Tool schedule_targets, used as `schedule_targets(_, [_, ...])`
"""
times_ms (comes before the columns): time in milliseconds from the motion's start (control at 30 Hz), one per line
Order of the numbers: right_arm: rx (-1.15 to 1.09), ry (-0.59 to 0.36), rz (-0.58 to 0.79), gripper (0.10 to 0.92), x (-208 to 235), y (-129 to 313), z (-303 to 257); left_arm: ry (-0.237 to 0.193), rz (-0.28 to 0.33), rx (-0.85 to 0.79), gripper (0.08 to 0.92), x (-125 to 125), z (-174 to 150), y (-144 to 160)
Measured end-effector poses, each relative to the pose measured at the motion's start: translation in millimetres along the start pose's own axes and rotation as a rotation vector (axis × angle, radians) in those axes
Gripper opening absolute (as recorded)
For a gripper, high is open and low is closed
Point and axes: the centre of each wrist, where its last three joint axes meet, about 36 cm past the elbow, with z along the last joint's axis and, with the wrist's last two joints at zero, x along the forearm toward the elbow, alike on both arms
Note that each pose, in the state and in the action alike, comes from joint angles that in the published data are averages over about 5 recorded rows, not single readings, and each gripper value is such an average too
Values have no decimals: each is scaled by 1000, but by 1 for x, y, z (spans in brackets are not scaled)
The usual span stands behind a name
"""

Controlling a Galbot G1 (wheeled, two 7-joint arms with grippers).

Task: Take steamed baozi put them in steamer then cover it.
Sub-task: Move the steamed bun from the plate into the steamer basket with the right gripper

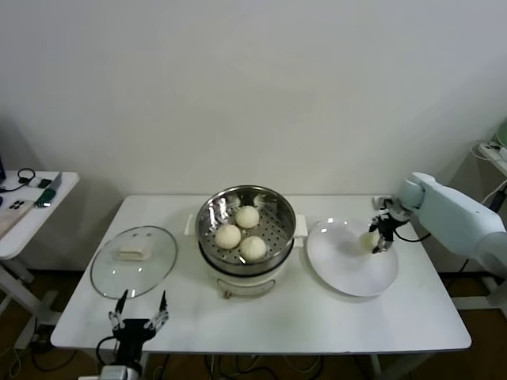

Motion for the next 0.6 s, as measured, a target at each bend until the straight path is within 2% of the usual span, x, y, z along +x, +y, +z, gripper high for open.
schedule_targets(333, [-3, -121, 80, 704, 93, -25, -65, -32, 26, -1, 823, -4, -9, -2])
schedule_targets(600, [25, -204, 99, 704, 161, -26, -130, -50, 52, -13, 823, -6, -13, -2])
